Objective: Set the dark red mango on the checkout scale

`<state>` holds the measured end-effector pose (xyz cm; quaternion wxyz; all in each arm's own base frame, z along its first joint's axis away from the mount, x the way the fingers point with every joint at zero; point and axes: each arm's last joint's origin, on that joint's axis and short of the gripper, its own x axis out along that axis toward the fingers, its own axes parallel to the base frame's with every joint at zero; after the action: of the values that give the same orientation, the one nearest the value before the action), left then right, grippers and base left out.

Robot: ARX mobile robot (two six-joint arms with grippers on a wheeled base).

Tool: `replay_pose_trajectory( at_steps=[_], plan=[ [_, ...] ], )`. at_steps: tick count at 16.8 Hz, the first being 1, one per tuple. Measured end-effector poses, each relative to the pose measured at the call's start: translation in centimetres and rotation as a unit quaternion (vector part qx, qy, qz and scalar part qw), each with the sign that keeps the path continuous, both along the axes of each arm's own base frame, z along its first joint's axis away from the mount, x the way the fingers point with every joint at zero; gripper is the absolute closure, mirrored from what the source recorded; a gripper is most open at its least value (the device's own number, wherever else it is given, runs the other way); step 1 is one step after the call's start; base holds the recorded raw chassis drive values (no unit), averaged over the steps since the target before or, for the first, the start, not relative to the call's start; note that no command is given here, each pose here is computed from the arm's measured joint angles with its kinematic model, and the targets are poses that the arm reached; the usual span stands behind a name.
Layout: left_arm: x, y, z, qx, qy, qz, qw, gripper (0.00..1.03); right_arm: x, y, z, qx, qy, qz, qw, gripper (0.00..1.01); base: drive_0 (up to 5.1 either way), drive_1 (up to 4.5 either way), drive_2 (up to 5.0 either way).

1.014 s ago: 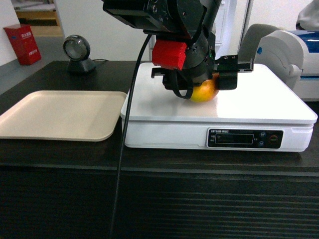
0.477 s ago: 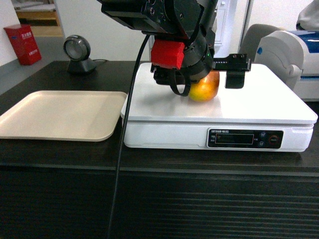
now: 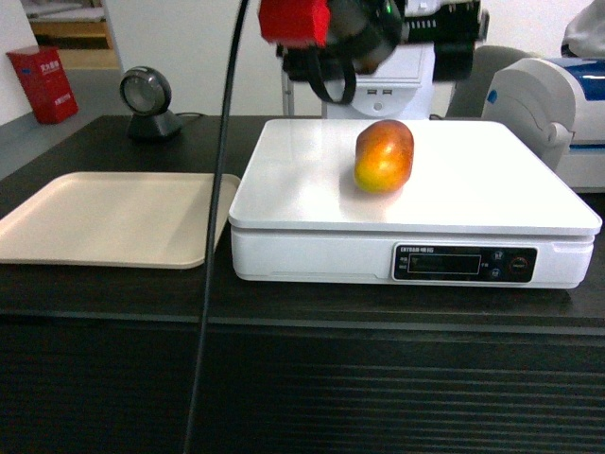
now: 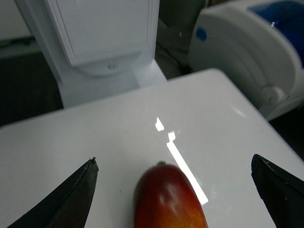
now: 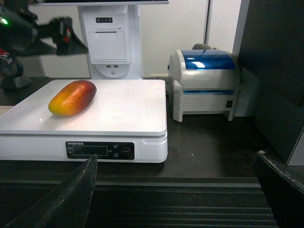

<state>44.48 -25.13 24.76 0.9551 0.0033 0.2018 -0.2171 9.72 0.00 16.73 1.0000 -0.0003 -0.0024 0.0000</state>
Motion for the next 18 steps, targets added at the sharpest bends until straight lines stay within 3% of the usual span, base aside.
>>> replay_pose_trajectory(
  at_steps=[3, 4, 8, 10, 11, 12, 13, 14, 15, 17, 18],
  plan=[
    [-2.0, 3.6, 4.6, -0.026, -0.074, -0.006, 0.9969, 0.05, 0.0, 0.0, 0.0, 0.000, 0.000, 0.000, 1.0000, 0.03, 0.0, 0.00, 0.0],
    [-2.9, 5.7, 5.7, -0.029, -0.095, 0.001, 0.9951, 0.05, 0.0, 0.0, 0.0, 0.000, 0.000, 0.000, 1.0000, 0.03, 0.0, 0.00, 0.0],
    [-5.5, 14.2, 6.8, -0.027, -0.128, 0.067, 0.9891, 0.05, 0.0, 0.0, 0.0, 0.000, 0.000, 0.000, 1.0000, 0.03, 0.0, 0.00, 0.0],
    [-8.4, 18.3, 8.0, -0.018, -0.153, 0.102, 0.9828, 0.05, 0.0, 0.0, 0.0, 0.000, 0.000, 0.000, 1.0000, 0.03, 0.0, 0.00, 0.0],
    [-10.1, 19.7, 8.7, -0.011, -0.171, 0.127, 0.9770, 0.07, 0.0, 0.0, 0.0, 0.000, 0.000, 0.000, 1.0000, 0.03, 0.0, 0.00, 0.0],
    [-12.0, 21.3, 8.9, -0.012, -0.214, 0.186, 0.9590, 0.17, 0.0, 0.0, 0.0, 0.000, 0.000, 0.000, 1.0000, 0.03, 0.0, 0.00, 0.0],
    [-14.6, 22.7, 7.8, -0.012, -0.232, 0.211, 0.9494, 0.30, 0.0, 0.0, 0.0, 0.000, 0.000, 0.000, 1.0000, 0.03, 0.0, 0.00, 0.0],
    [-16.6, 23.4, 5.9, -0.010, -0.234, 0.223, 0.9463, 0.43, 0.0, 0.0, 0.0, 0.000, 0.000, 0.000, 1.0000, 0.03, 0.0, 0.00, 0.0],
    [-17.8, 23.7, 4.1, -0.007, -0.225, 0.225, 0.9479, 0.53, 0.0, 0.0, 0.0, 0.000, -0.001, 0.000, 1.0000, 0.03, 0.0, 0.00, 0.0],
    [-19.9, 23.8, 0.2, 0.001, -0.193, 0.216, 0.9570, 0.77, 0.0, 0.0, 0.0, 0.000, 0.000, 0.000, 1.0000, 0.03, 0.0, 0.00, 0.0],
    [-21.0, 23.9, -0.7, -0.001, -0.195, 0.212, 0.9575, 0.88, 0.0, 0.0, 0.0, 0.000, 0.000, 0.000, 1.0000, 0.03, 0.0, 0.00, 0.0]
  ],
)
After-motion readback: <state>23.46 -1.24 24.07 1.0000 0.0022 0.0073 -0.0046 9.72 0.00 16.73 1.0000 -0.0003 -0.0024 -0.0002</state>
